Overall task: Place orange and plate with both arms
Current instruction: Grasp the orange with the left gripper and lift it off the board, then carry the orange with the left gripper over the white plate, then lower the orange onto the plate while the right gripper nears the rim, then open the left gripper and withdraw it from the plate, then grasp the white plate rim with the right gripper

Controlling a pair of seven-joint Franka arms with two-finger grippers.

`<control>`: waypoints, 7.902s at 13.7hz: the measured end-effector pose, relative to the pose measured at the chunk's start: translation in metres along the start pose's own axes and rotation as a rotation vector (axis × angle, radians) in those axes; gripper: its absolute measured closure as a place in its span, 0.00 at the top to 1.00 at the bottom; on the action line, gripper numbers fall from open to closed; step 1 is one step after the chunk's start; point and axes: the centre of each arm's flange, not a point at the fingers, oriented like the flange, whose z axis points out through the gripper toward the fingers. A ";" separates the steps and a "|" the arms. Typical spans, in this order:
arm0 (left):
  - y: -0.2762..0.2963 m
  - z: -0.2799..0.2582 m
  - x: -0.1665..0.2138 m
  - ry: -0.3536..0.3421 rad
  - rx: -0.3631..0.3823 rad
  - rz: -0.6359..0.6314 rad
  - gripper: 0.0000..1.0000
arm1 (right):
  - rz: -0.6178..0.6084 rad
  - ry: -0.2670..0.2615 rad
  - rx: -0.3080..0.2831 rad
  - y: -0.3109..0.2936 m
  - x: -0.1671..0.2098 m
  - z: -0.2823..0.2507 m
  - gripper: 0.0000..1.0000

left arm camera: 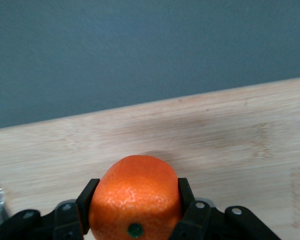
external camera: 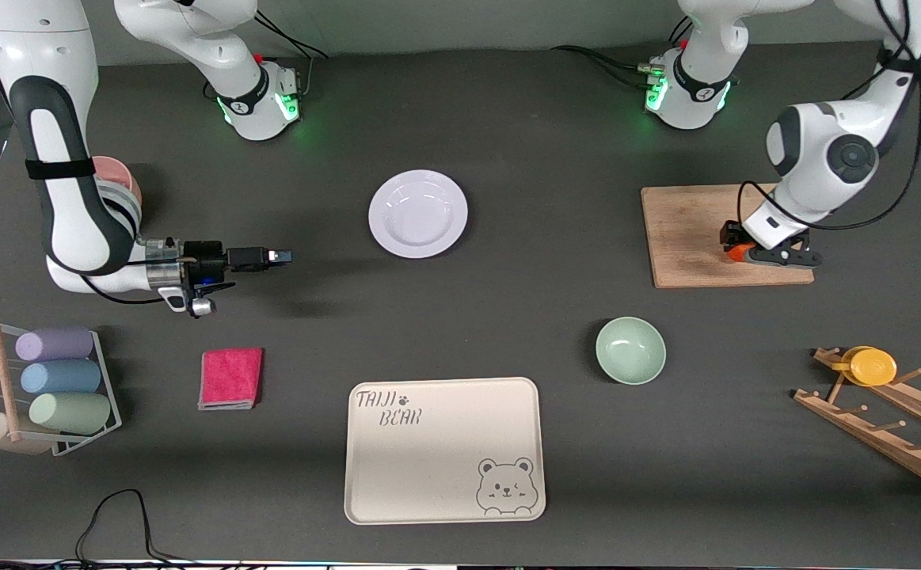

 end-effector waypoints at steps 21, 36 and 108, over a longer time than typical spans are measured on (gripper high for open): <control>0.434 -0.283 0.009 0.050 -0.001 -0.273 0.67 | 0.007 0.000 0.017 0.071 -0.006 0.010 1.00; 0.709 -0.067 -0.037 0.051 -0.033 -0.371 0.67 | -0.001 0.012 0.028 0.073 -0.004 0.009 1.00; 0.032 -0.368 0.106 0.028 -0.035 -0.051 1.00 | -0.119 0.193 0.194 0.119 -0.109 0.206 0.30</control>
